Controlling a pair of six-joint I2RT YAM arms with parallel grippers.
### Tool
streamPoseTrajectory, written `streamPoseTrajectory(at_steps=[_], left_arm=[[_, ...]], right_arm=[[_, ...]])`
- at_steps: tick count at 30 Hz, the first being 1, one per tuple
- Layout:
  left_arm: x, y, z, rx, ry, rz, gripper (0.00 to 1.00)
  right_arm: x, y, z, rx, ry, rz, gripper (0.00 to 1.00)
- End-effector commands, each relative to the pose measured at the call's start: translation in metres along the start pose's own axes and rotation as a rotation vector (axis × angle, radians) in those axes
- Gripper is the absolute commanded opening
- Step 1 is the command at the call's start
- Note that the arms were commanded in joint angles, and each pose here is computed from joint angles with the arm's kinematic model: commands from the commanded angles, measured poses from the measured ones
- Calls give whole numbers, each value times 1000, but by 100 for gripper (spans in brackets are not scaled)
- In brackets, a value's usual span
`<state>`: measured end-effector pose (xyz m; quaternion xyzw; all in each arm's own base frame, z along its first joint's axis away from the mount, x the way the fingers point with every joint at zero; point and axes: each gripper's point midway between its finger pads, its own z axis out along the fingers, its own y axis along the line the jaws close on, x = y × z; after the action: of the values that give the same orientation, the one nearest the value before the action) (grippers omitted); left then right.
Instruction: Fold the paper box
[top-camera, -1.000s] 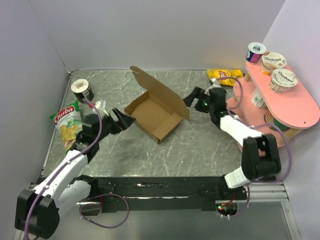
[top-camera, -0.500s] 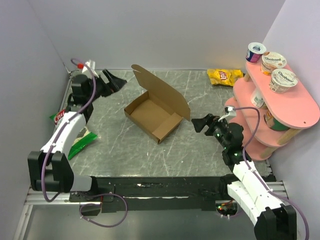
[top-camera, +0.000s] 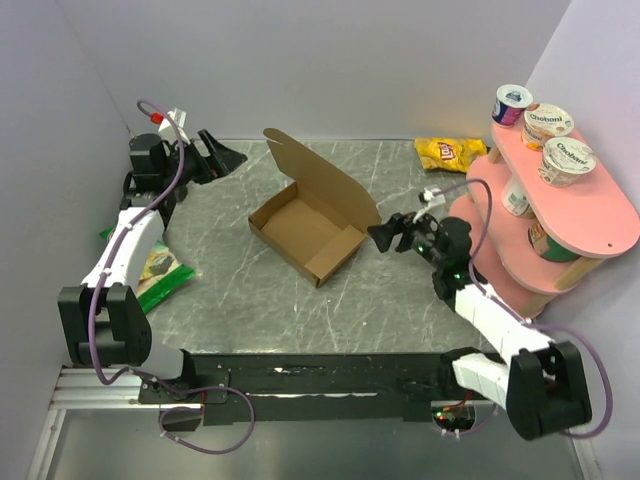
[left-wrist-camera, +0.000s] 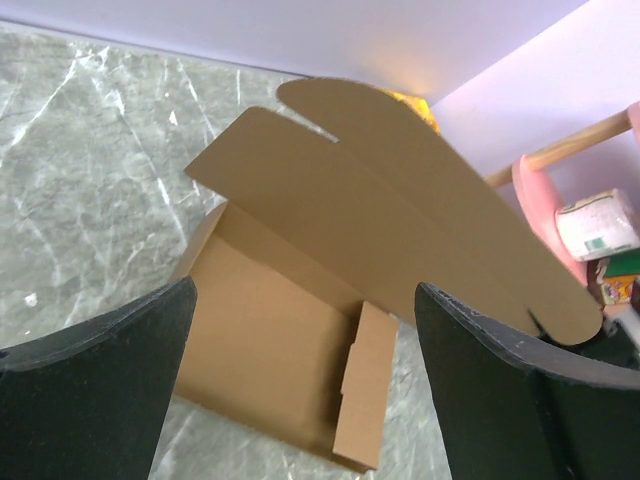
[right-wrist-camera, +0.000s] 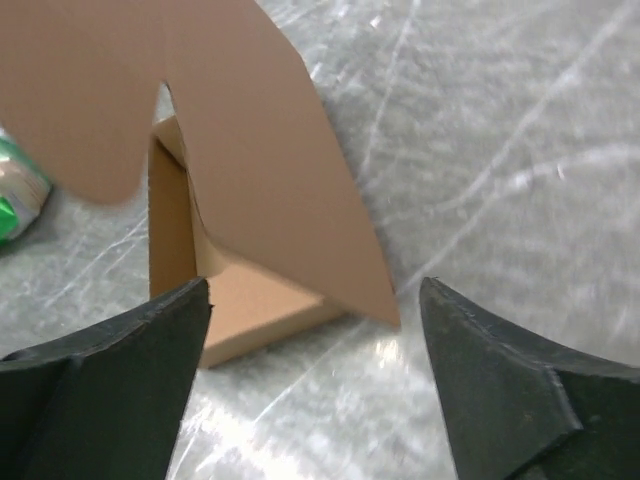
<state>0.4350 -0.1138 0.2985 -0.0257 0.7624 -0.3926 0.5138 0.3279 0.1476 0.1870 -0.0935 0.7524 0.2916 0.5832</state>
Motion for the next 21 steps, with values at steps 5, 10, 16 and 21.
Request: streamPoseTrajectory(at_steps=[5,10,16,21], left_arm=[[3,3,-10,16,17,84,96],[13,4,-18,6,30,117,96],[27,-17,-36,68,24,51,96],[34,-35,-58,113,-24,78,96]], right_arm=[[-36,33,45,-143,-52,-177,62],[-33,35,54,-180,-33,-202,43],[-25,46,55,-284,21,-261,17],[-20,57,50,-393,78,-329,9]])
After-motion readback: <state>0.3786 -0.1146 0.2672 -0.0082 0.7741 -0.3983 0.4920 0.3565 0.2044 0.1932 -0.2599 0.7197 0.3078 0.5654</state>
